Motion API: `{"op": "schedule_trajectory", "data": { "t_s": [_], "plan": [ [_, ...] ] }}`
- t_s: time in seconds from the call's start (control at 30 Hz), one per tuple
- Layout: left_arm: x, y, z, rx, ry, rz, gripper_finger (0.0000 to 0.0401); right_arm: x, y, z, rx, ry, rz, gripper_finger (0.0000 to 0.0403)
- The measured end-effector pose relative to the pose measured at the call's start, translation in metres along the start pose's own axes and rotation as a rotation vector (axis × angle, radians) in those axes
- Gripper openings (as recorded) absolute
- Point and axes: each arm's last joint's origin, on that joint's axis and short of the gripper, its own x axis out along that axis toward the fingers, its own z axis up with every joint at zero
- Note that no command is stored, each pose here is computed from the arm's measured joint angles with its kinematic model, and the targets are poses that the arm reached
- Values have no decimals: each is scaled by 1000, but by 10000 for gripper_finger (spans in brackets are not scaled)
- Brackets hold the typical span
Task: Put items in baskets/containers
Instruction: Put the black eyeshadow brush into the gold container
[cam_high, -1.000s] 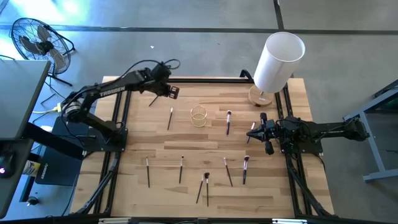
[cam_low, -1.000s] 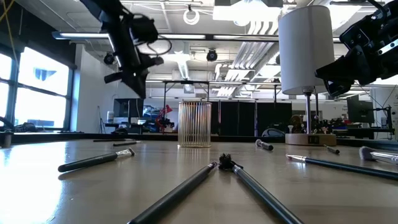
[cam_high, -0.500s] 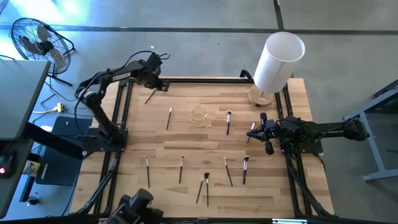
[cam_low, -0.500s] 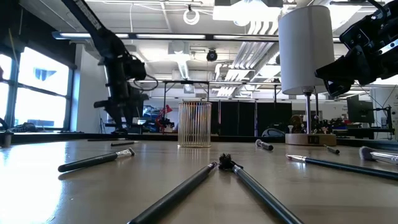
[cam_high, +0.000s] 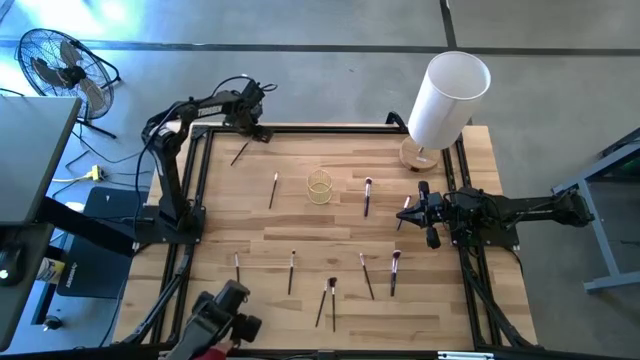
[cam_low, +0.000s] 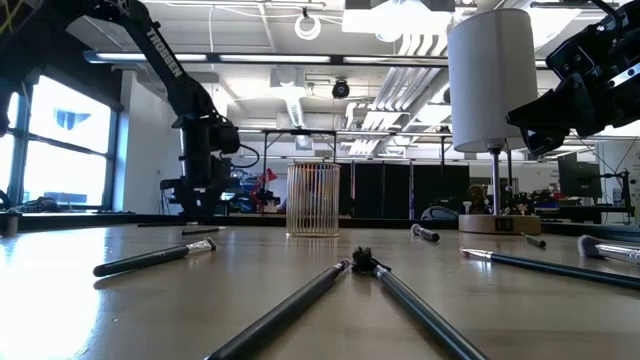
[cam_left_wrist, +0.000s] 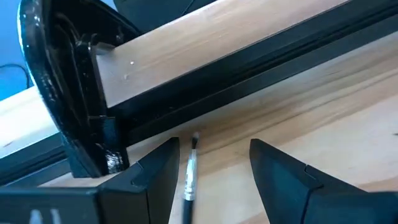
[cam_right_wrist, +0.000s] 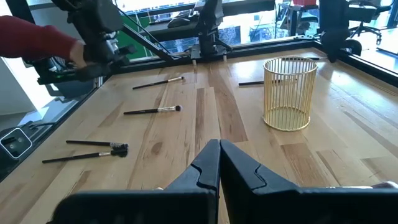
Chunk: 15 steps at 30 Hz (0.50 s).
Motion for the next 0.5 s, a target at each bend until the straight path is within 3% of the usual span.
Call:
{"op": "schedule_trajectory", "data": {
  "t_s": [0.5],
  "plan": [
    [10,5,-2,87,56,-64,193,0,0,0,0,0,0,5]
  ]
}}
